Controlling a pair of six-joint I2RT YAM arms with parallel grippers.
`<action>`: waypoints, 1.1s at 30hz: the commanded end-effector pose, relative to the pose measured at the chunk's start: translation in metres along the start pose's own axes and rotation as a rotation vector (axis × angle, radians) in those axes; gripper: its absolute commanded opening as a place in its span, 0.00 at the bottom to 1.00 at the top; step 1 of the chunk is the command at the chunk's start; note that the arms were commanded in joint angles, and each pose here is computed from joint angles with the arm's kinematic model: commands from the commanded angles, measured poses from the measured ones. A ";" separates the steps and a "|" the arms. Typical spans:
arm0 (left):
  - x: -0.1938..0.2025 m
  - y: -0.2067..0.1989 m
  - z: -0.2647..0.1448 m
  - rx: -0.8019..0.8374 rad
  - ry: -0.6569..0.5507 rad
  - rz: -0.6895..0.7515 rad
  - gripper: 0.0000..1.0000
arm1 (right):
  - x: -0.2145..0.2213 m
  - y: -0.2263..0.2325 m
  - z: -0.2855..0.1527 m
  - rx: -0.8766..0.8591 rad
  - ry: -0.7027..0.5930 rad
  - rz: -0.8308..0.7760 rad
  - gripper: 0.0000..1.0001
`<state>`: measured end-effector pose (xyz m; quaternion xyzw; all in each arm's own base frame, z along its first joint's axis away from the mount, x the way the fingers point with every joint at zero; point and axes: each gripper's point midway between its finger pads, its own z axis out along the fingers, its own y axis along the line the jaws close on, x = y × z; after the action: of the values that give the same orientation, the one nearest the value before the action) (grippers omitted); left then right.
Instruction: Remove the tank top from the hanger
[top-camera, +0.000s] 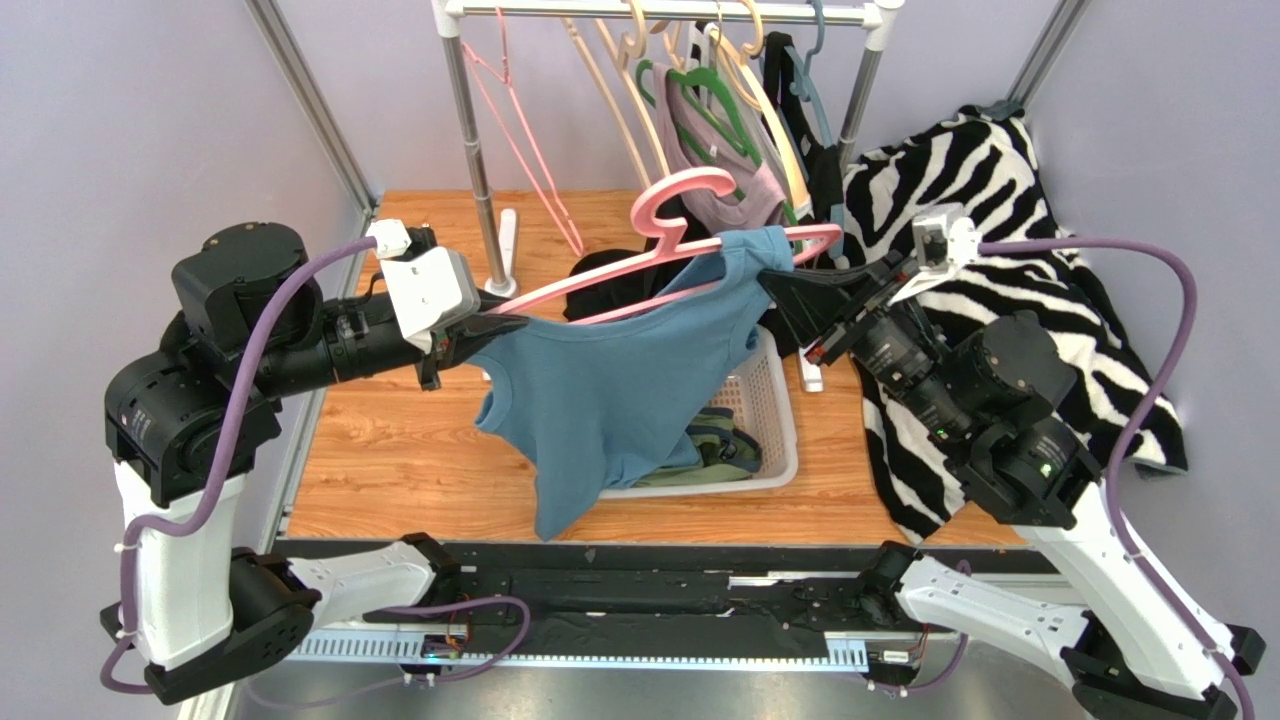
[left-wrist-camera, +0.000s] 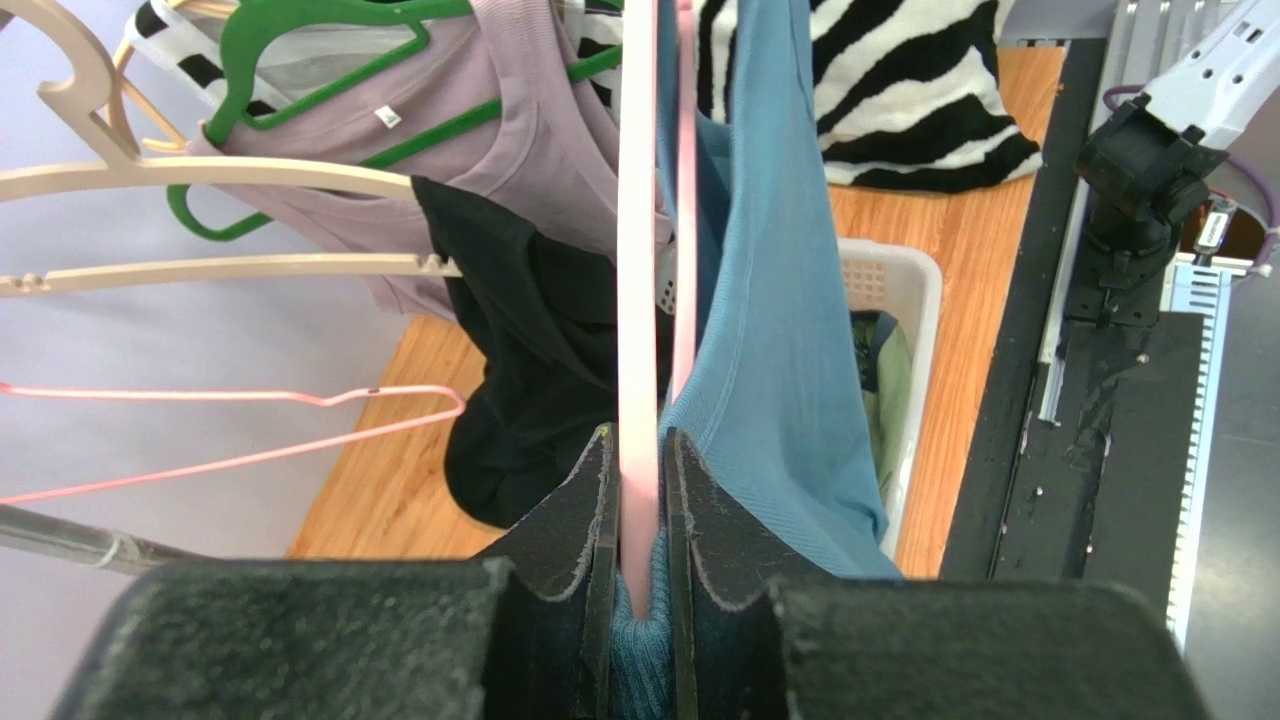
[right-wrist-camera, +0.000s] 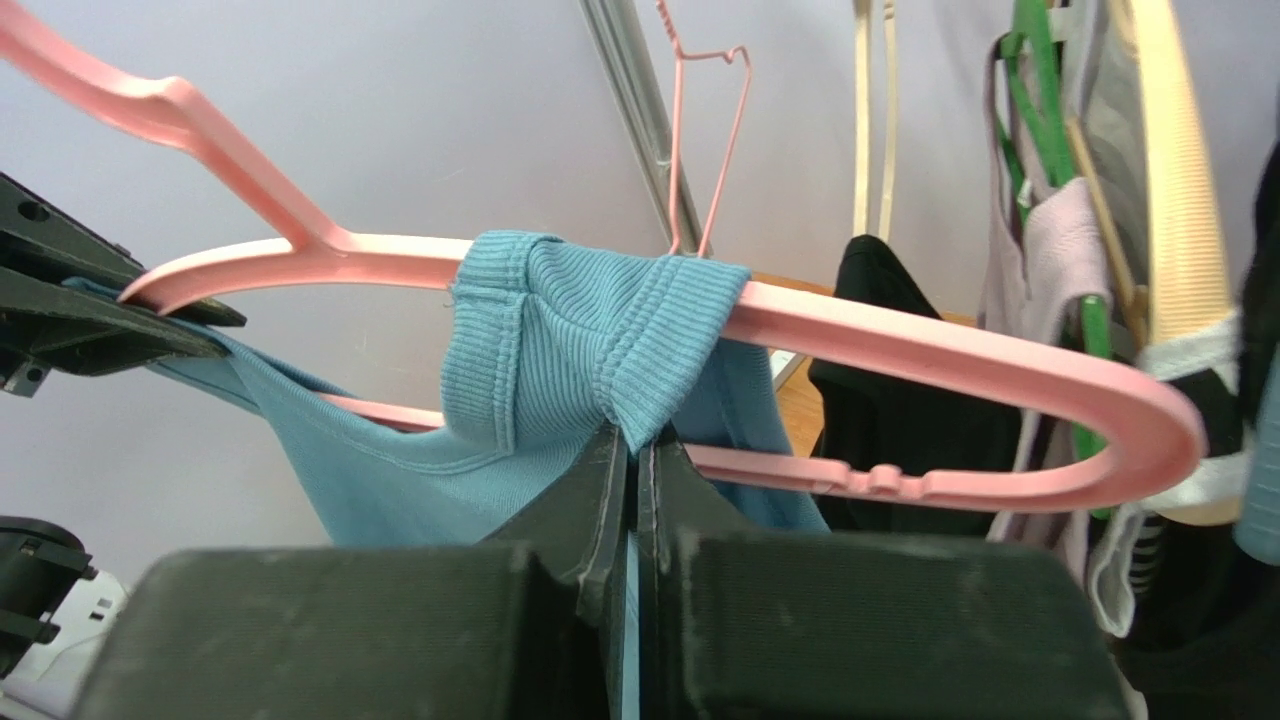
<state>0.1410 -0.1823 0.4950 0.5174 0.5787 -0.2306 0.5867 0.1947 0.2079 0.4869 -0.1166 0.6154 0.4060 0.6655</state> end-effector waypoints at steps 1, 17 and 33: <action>-0.020 0.016 -0.005 -0.081 -0.073 0.061 0.00 | -0.023 -0.015 -0.022 0.095 -0.074 -0.003 0.00; -0.025 -0.018 -0.024 0.053 -0.114 0.096 0.00 | -0.069 -0.104 -0.056 0.664 -0.191 -0.129 0.00; -0.051 -0.024 -0.055 0.019 -0.207 0.160 0.00 | -0.032 -0.162 -0.064 0.895 -0.049 -0.194 0.00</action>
<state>0.1075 -0.1753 0.5141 0.5432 0.5240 -0.2530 0.6052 0.2608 0.0786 0.4627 0.0954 0.6890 0.0928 0.7124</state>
